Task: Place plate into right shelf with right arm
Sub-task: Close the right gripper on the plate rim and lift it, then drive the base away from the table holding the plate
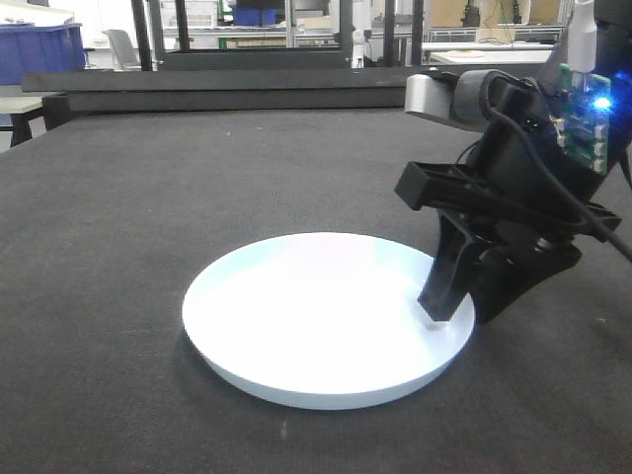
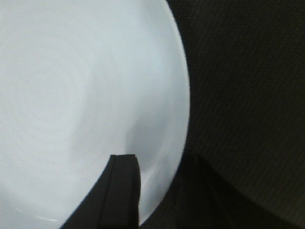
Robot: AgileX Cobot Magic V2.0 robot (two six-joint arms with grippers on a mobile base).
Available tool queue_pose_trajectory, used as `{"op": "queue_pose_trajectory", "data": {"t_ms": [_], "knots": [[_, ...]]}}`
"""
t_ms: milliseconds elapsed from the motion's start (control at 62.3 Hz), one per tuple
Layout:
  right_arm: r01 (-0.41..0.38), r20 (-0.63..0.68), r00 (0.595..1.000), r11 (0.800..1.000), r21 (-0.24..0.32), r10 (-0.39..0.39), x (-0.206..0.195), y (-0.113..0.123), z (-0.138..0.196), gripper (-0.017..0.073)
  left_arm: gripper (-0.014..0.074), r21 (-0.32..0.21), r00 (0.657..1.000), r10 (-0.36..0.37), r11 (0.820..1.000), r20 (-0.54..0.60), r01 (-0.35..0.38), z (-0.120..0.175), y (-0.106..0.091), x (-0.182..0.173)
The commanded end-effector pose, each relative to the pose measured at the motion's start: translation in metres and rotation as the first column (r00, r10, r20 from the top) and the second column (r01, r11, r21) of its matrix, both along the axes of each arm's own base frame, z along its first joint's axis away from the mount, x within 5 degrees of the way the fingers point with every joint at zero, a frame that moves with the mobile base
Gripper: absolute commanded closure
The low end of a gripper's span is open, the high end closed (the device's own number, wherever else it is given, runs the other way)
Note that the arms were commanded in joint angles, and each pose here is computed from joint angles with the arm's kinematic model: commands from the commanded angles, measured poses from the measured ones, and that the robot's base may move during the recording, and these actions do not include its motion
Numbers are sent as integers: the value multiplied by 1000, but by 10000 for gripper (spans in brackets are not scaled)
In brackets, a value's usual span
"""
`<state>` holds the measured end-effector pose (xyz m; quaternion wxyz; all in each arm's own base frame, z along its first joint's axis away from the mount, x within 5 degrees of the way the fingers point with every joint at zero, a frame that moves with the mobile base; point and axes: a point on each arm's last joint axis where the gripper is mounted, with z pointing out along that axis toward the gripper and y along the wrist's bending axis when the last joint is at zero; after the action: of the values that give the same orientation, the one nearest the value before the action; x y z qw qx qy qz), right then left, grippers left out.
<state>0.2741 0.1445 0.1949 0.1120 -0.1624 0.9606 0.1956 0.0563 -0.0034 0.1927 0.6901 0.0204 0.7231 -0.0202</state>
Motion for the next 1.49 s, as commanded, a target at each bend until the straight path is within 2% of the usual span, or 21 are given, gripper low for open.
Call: {"op": "queue_pose_trajectory", "data": {"t_ms": [0, 144, 193, 401, 514, 674, 787, 915, 995, 1075, 1108, 1220, 1477], "knots": [[9, 32, 999, 999, 32, -10, 4, 3, 9, 265, 640, -14, 997, 4, 1000, 82, -3, 5, 0, 0], [3, 18, 1000, 1000, 30, -4, 3, 3, 9, 529, 640, -14, 997, 4, 1000, 82, -3, 5, 0, 0], [2, 13, 1000, 1000, 29, -3, 3, 2, 9, 494, 640, -14, 997, 4, 1000, 82, -3, 5, 0, 0], [-34, -46, 998, 999, 20, 35, -2, 1, 10, 502, 640, -14, 997, 4, 1000, 82, -3, 5, 0, 0], [-54, -53, 997, 998, 28, 55, -3, -1, 23, 502, 640, -14, 997, 4, 1000, 82, -3, 5, 0, 0], [-40, 105, 994, 997, 61, 34, -8, -11, 66, 502, 640, -14, 997, 4, 1000, 82, -3, 5, 0, 0], [-23, 251, 968, 995, 99, -3, -20, -21, 102, 502, 640, -14, 997, 4, 1000, 82, -3, 5, 0, 0], [-20, 426, 904, 991, 136, -40, -46, -36, 147, 502, 640, -14, 997, 4, 1000, 82, -3, 5, 0, 0], [-28, 529, 846, 987, 159, -61, -67, -45, 172, 502, 640, -14, 997, 4, 1000, 82, -3, 5, 0, 0], [-38, 624, 776, 982, 185, -87, -91, -54, 195, 502, 640, -14, 997, 4, 1000, 82, -3, 5, 0, 0], [-47, 674, 732, 979, 199, -102, -107, -60, 208, 502, 640, -14, 997, 4, 1000, 82, -3, 5, 0, 0], [-69, 768, 626, 972, 226, -134, -144, -73, 231, 502, 640, -14, 997, 4, 1000, 82, -3, 5, 0, 0], [-86, 899, 372, 956, 281, -231, -216, -104, 254, 502, 640, -14, 997, 4, 1000, 82, -3, 5, 0, 0]]}}
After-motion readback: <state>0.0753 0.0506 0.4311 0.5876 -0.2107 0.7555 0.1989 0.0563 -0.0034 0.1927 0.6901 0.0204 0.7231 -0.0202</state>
